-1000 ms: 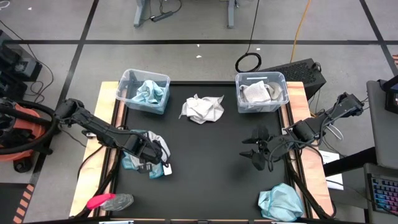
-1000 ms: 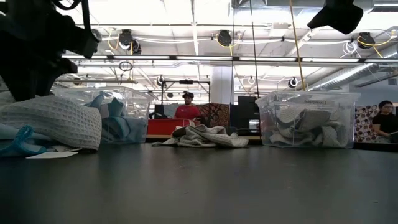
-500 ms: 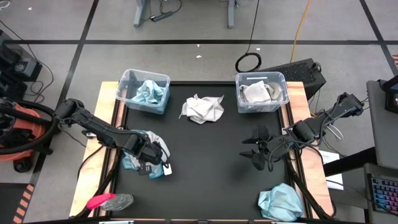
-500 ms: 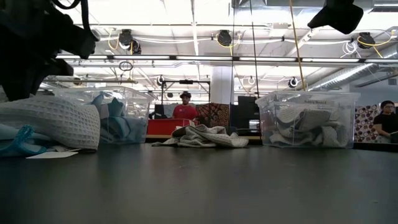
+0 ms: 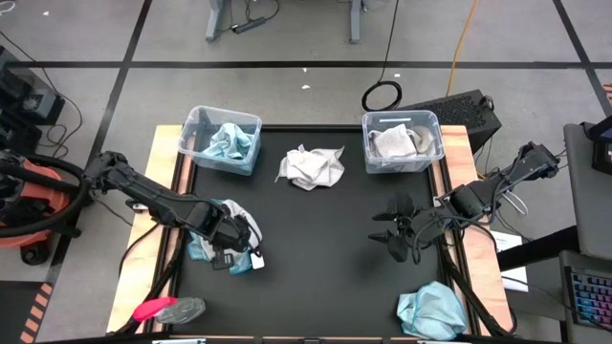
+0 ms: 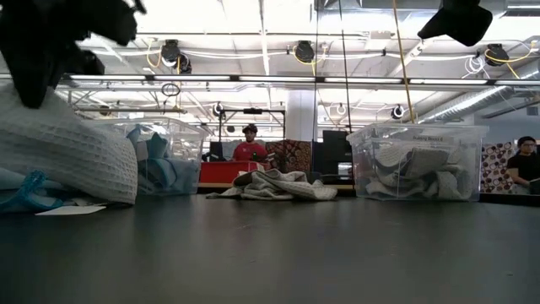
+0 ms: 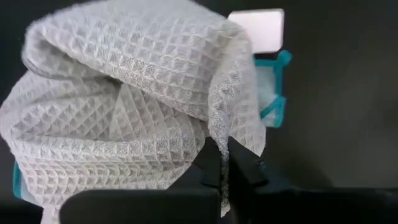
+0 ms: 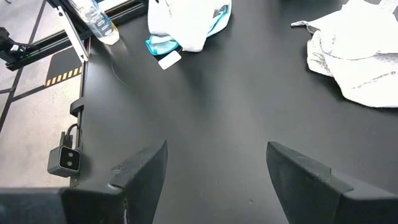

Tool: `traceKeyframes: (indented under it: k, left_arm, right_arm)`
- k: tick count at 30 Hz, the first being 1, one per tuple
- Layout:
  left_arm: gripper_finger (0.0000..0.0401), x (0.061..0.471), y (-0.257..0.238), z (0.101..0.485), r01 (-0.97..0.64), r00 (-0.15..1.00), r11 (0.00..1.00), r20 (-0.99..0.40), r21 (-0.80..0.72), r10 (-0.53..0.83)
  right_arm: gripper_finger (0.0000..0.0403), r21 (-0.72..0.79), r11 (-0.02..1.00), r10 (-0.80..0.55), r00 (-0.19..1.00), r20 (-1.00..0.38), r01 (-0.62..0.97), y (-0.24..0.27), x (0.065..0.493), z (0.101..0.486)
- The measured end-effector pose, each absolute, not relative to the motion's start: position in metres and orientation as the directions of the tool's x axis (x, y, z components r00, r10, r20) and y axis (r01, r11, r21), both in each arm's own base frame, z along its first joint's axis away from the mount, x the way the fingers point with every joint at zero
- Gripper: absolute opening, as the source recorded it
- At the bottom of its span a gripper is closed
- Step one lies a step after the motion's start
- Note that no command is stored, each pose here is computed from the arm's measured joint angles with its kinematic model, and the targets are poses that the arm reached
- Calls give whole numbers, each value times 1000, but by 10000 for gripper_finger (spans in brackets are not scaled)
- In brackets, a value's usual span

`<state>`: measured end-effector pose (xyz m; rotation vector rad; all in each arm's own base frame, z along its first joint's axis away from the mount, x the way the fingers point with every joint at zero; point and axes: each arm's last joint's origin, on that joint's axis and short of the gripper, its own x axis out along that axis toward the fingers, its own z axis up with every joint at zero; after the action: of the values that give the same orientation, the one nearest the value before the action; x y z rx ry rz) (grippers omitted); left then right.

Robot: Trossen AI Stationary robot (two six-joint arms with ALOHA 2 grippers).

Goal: Sort microfiber towel by color & place in baskets
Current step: Put the gray microfiber towel into the right transparent bin

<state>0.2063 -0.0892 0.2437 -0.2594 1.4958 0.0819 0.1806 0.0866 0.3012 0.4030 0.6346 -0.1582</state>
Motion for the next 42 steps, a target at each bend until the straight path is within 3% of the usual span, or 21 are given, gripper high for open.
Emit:
traceKeyframes:
  k: [7, 18, 24, 35, 42]
  left_arm:
    - [3, 213, -91, 262, -155, 149, 979, -983, -132, -108]
    - [3, 220, -91, 281, -89, 253, 994, -967, -64, -40]
    - [3, 231, -93, 295, -127, 396, 990, -918, -67, -12]
    - [3, 264, -100, 339, -206, 782, 958, -623, -200, 38]
    - [3, 293, -96, 346, -212, 887, 938, -456, -274, 67]
  right_arm:
    - [265, 305, 913, -32, 794, -607, 270, 86, 180, 301]
    - [265, 267, 891, -163, 809, -565, 366, 82, 181, 302]
    - [265, 310, 881, -155, 837, -525, 357, 84, 184, 306]
    - [265, 177, 956, -116, 859, -498, 232, 86, 186, 310]
    - [265, 121, 980, -82, 876, -474, 157, 89, 190, 283]
